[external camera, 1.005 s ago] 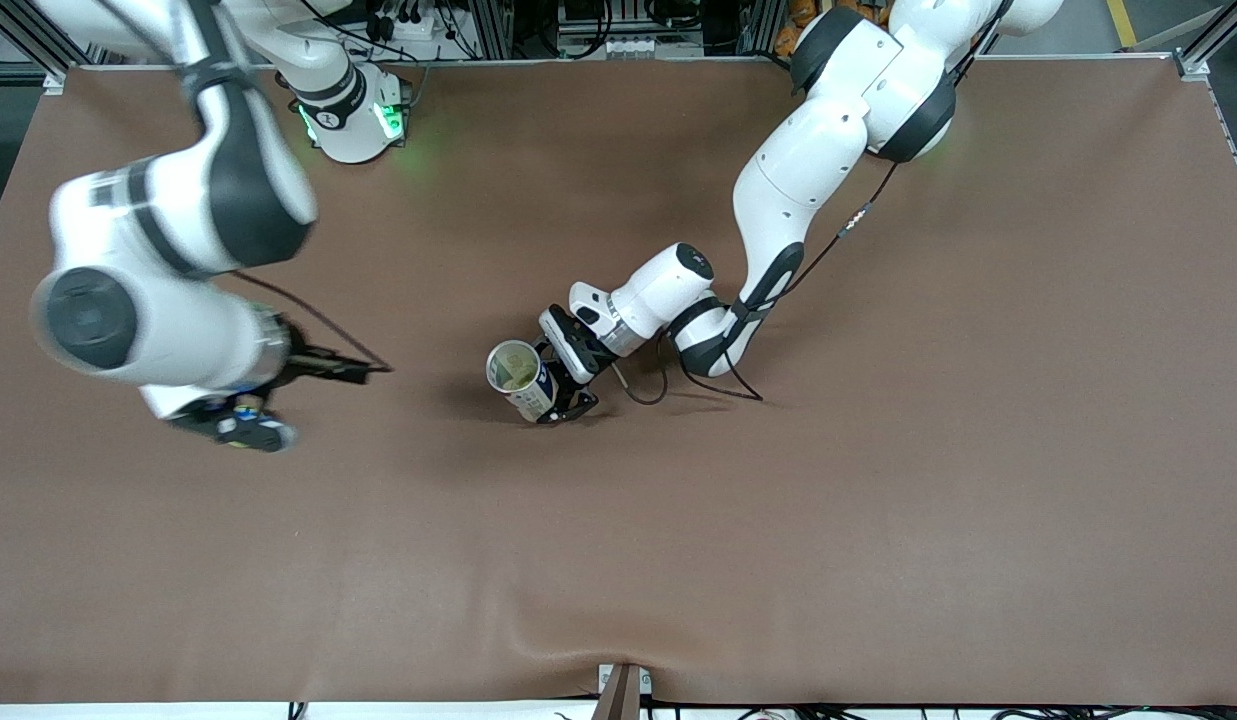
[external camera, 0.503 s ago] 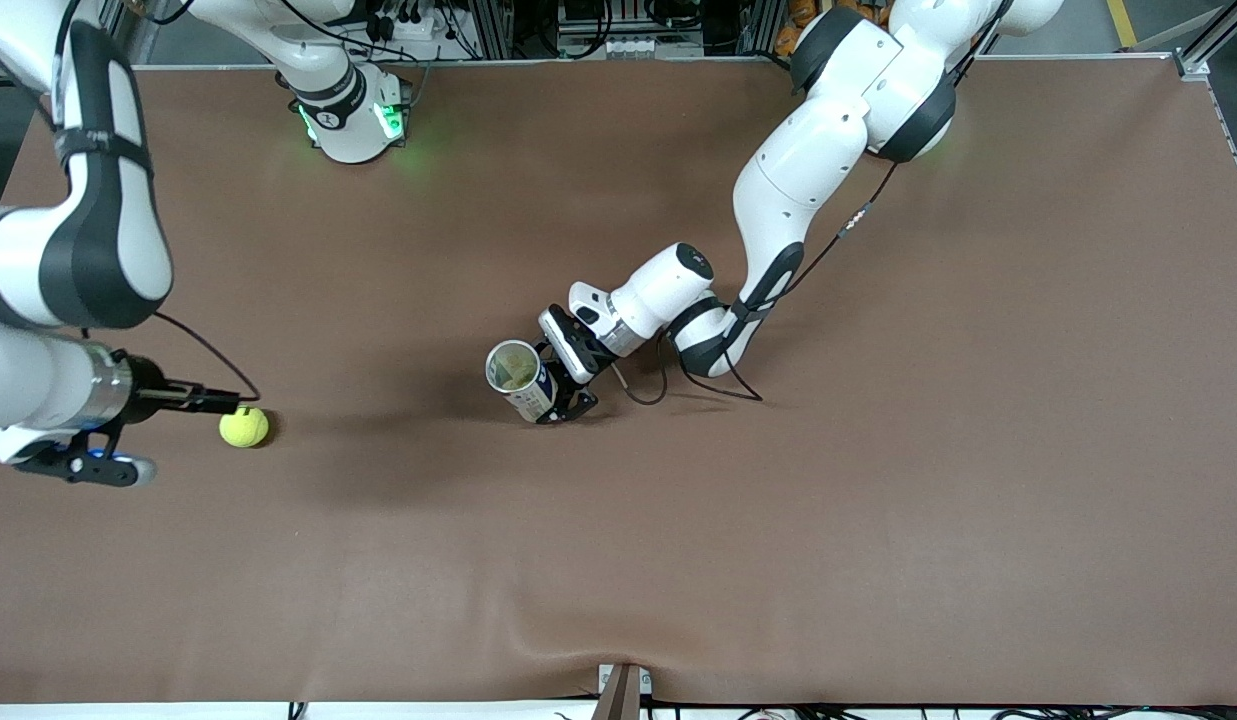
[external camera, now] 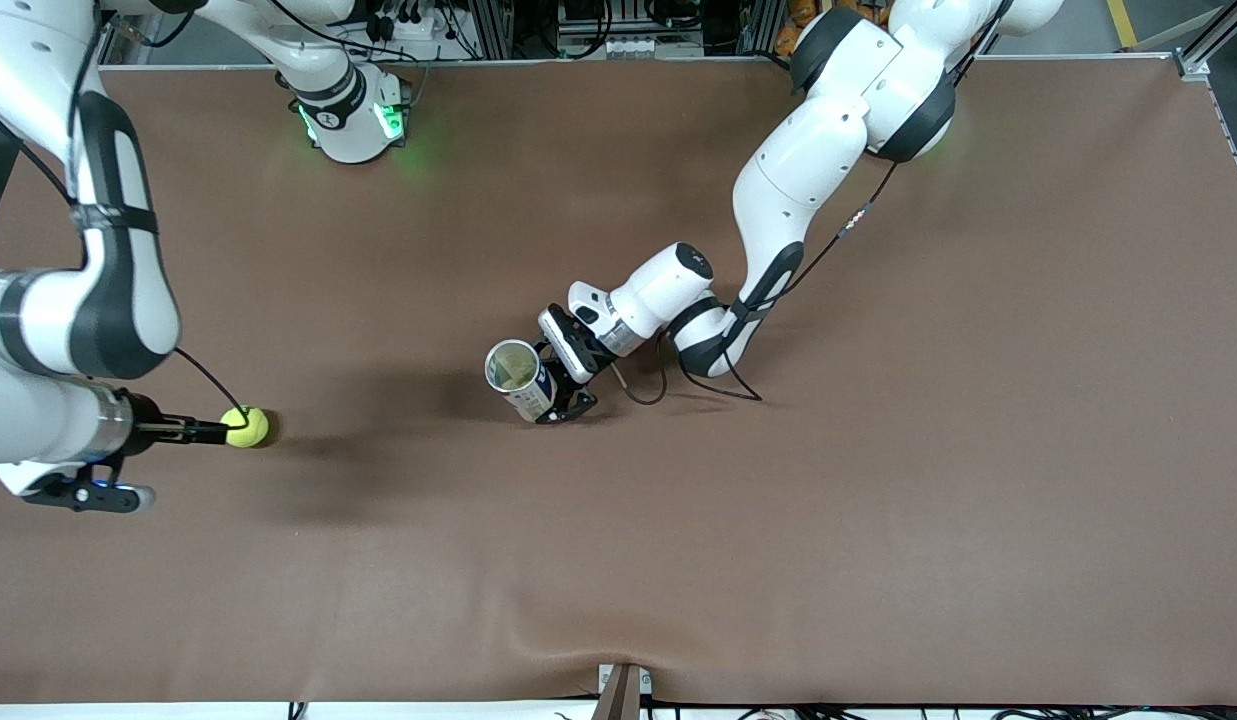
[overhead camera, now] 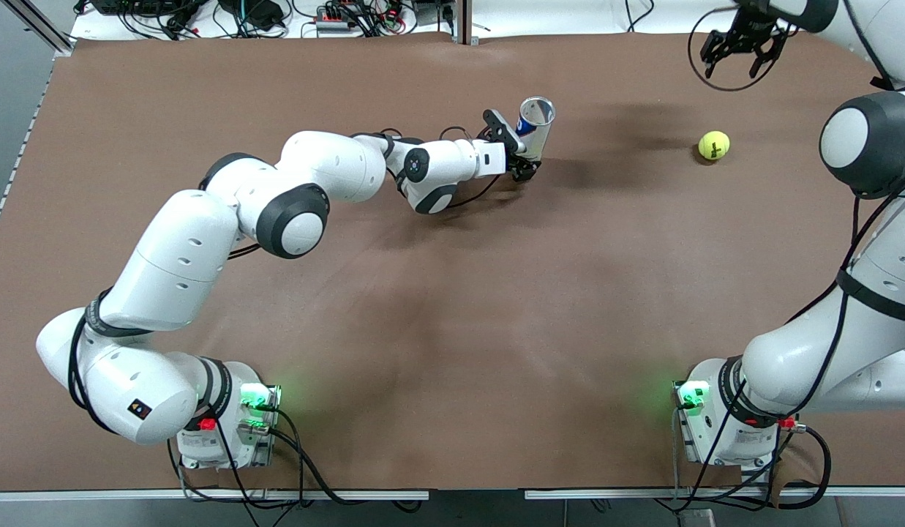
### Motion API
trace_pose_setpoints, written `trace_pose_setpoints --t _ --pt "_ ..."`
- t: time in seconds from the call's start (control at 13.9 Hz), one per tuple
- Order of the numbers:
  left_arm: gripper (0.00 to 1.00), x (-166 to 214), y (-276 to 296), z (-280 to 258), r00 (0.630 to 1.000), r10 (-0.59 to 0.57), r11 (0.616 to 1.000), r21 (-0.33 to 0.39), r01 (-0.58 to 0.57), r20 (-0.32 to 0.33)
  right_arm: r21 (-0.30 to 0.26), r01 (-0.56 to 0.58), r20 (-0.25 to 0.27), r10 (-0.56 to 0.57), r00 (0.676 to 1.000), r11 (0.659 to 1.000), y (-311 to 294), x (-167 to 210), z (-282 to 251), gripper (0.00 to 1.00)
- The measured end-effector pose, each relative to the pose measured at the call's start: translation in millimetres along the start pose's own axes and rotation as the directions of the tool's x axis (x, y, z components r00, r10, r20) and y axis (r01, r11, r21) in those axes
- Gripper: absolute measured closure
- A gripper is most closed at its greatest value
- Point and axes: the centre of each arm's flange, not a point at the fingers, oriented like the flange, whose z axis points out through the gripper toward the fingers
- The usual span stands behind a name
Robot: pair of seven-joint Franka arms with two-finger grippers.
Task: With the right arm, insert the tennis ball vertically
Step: 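Grasp the second tennis ball with the right gripper, then carry the second ball to the can opening with the right gripper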
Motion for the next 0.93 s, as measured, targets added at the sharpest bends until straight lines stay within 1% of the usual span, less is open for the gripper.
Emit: trace_pose_setpoints --t 0.14,0.29,0.36,0.43,0.79,0.86,0.93 --pt "0.19 -0.1 0.1 0.0 1.000 0.000 1.000 0.000 0.000 0.000 -0.027 0.031 -0.028 -0.032 0.999 0.999 4.6 0.0 33.7 0.00" --pt "0.18 0.1 0.1 0.0 1.000 0.000 1.000 0.000 0.000 0.000 -0.024 0.040 -0.044 -0.041 0.998 0.999 15.1 -3.9 66.9 0.00" --pt "0.14 0.2 0.1 0.0 1.000 0.000 1.000 0.000 0.000 -0.001 -0.022 0.043 -0.047 -0.044 0.998 0.999 18.6 -6.1 78.0 0.00" --pt "0.12 0.4 0.1 -0.1 1.000 0.000 1.000 0.000 0.000 -0.001 -0.020 0.050 -0.051 -0.051 0.997 0.999 20.4 -8.2 86.6 0.00" --pt "0.12 0.7 0.1 -0.2 1.000 0.000 1.000 0.000 0.000 -0.003 -0.010 0.079 -0.085 -0.079 0.993 0.997 25.8 -19.9 125.2 0.00" --pt "0.11 0.7 0.0 -0.2 1.000 0.000 1.000 0.000 0.000 -0.003 -0.009 0.080 -0.086 -0.080 0.993 0.997 25.8 -21.5 129.1 0.00" --pt "0.08 0.8 0.0 -0.2 1.000 0.000 1.000 0.000 0.000 -0.004 -0.009 0.082 -0.085 -0.082 0.993 0.997 25.4 -22.6 131.7 0.00"
